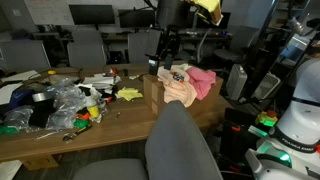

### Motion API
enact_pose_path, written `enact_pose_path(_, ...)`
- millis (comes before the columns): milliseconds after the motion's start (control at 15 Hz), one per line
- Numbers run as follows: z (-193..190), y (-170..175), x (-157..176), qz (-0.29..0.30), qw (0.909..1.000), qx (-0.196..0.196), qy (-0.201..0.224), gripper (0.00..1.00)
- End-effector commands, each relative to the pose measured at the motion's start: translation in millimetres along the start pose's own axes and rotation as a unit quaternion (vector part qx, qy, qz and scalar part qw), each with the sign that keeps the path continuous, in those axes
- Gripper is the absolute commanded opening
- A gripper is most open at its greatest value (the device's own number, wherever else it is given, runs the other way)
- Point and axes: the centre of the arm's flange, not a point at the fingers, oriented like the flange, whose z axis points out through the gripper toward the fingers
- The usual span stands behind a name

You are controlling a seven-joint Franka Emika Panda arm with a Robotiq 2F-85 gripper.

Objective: Remove the light pink cloth from the top of the box and hang it on the chair

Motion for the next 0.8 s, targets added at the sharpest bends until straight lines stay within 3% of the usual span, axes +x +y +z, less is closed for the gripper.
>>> enact_pose_path(0,-2.3,-0.8,0.7,-0.001,1.0000,0.001,0.002,1.00)
enact_pose_path(400,-7.1,-2.2,1.4,-0.002,1.0000,0.002,0.007,1.00)
enact_pose_path(733,-19.2,36.9,38.9,0.061,0.9970,-0.040,0.027,1.00)
